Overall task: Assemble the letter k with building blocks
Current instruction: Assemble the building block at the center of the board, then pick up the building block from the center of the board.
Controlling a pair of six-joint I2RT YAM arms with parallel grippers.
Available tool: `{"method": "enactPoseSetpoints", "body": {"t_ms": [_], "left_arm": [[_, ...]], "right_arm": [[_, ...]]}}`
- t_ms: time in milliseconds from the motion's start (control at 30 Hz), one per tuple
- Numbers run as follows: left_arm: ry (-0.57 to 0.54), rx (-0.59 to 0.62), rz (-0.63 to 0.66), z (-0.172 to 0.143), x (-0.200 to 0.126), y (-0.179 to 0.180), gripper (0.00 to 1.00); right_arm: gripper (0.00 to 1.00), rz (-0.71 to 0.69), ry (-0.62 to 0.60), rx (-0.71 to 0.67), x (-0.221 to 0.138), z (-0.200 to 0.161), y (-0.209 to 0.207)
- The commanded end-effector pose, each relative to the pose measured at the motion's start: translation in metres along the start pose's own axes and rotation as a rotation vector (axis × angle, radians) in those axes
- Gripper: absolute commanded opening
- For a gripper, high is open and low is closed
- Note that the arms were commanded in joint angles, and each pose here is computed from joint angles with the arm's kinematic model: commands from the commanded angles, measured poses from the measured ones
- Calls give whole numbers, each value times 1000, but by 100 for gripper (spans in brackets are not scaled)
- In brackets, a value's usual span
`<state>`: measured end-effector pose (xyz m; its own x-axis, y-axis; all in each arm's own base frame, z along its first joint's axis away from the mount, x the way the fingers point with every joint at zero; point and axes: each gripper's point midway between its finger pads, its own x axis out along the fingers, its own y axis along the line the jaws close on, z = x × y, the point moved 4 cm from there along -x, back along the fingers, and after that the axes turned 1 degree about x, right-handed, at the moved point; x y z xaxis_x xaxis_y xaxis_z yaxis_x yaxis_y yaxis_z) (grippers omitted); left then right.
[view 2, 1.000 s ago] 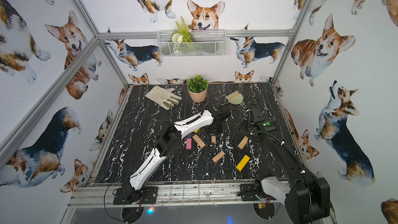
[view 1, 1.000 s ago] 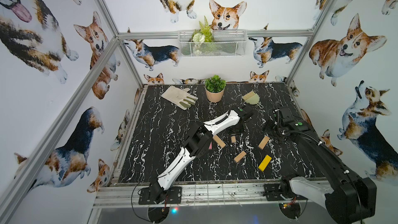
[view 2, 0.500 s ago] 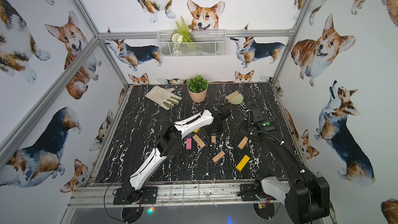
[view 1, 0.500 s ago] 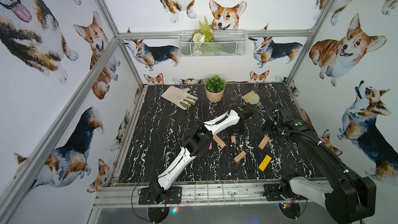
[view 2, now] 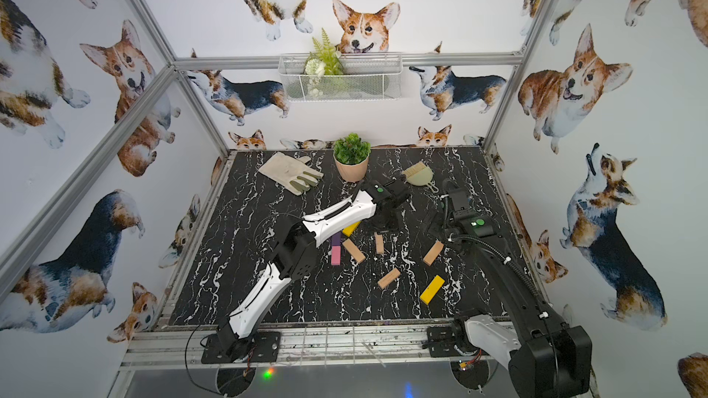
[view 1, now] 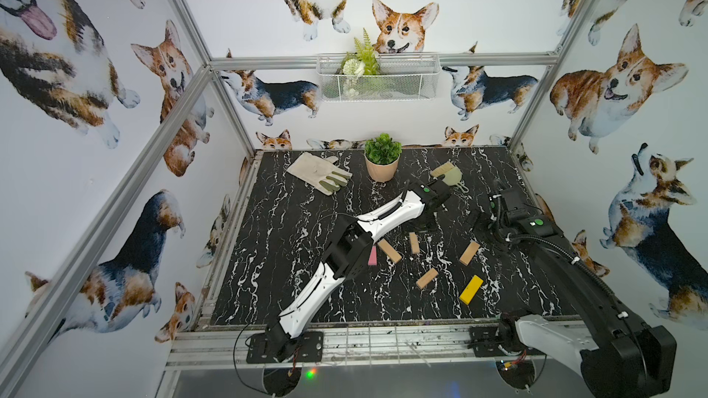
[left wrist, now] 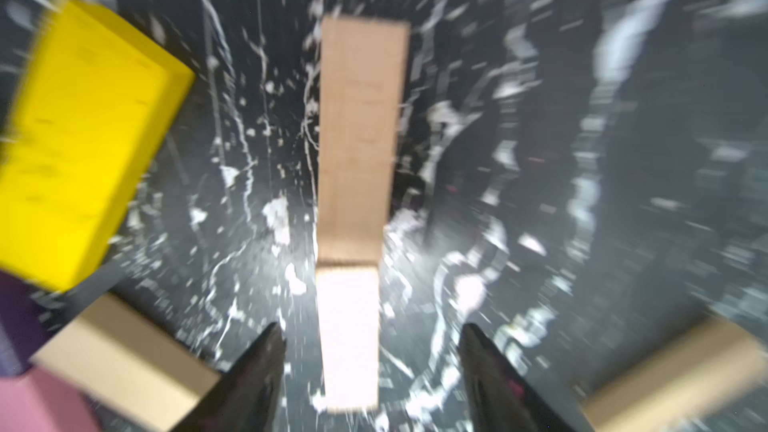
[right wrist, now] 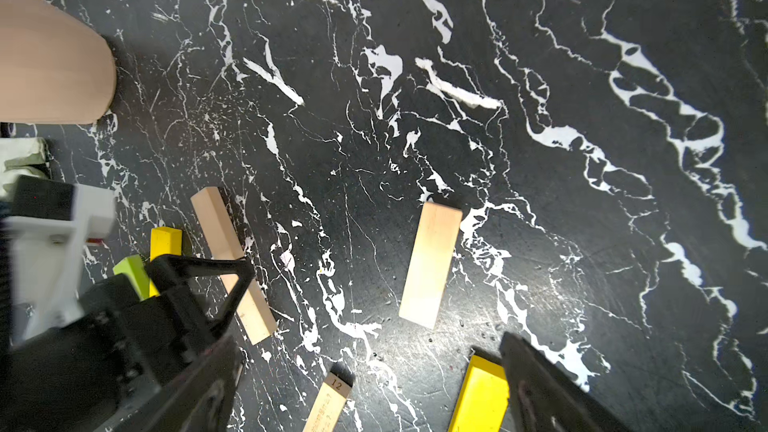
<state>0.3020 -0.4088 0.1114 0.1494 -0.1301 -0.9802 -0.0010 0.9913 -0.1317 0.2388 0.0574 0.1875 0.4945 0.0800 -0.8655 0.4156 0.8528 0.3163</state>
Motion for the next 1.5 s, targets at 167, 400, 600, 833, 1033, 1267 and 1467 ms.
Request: {"method": "enactPoseSetpoints", "body": {"t_ms": [167,400,600,833,1033,1267,1467], "left_arm": [[-233,63,38,6,-93,55,97],[-188,-114,68,12,-88,172,99],[-206,-183,108,16,-101,252,99],[-223,-183,111,24,-105,310,99],[-224,-227,75,13,-91,338,98],[-237,-247,90,13,-93,345,98],[-223,-257,82,15,-89,345,98]], "right_arm": [[100,13,143,54,10,-42,6],[100,-244,208,254,42,-96,9],[92,-213,237,320,56,-123,39],[92,-239,250,293,60,-131,67],[100,-246,235,287,54,-130,71],[100,-278,280,331,58,-148,66],[85,-327,266,393,66,-163,56]]}}
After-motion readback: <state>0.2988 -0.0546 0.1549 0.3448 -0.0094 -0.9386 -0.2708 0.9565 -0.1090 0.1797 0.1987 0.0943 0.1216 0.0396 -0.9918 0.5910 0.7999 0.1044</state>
